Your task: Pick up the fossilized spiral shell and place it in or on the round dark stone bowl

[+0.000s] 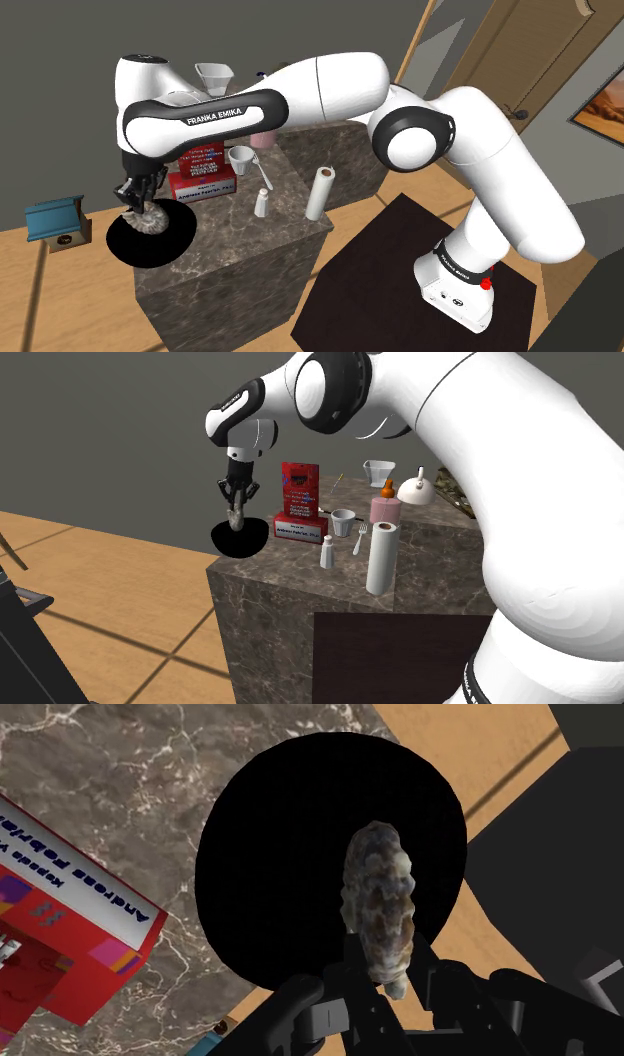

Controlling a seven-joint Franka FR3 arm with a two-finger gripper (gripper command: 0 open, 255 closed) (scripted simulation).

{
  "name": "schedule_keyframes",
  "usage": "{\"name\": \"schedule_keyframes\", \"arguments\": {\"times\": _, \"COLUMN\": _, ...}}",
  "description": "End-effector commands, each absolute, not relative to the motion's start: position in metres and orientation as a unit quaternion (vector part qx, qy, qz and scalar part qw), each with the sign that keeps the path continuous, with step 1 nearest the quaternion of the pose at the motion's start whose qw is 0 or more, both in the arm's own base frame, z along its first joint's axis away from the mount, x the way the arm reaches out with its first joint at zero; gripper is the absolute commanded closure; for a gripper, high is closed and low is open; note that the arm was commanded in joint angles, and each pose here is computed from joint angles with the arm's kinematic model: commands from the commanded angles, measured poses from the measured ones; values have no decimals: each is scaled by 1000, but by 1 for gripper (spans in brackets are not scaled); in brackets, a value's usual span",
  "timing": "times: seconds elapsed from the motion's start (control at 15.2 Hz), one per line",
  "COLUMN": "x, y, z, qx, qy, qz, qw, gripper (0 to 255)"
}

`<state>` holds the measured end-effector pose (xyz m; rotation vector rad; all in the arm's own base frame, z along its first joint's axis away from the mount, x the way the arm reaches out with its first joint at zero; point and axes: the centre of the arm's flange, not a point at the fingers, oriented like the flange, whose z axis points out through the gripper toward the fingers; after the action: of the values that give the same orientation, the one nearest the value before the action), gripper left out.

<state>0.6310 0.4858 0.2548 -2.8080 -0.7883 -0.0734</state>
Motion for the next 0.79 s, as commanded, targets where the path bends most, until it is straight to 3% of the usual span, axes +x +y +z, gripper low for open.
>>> {"name": "schedule_keyframes", "arguments": {"times": 0.0, "x": 631, "y": 485, "z": 251, "qx": -957, "qy": -269, "qz": -22, "qw": 111, "gripper": 255}}
{"name": "schedule_keyframes", "arguments": {"times": 0.2, "x": 631, "y": 485, "z": 251, "qx": -957, "qy": -269, "qz": -22, "qw": 111, "gripper": 255}}
{"name": "schedule_keyframes", "arguments": {"times": 0.26, "x": 631, "y": 484, "z": 251, "qx": -957, "qy": -269, "qz": -22, "qw": 111, "gripper": 0}}
{"name": "schedule_keyframes", "arguments": {"times": 0.59, "x": 631, "y": 485, "z": 251, "qx": -957, "qy": -269, "qz": -22, "qw": 111, "gripper": 0}}
{"name": "schedule_keyframes", "arguments": {"times": 0.73, "x": 631, "y": 479, "z": 276, "qx": -957, "qy": -269, "qz": -22, "qw": 111, "gripper": 0}}
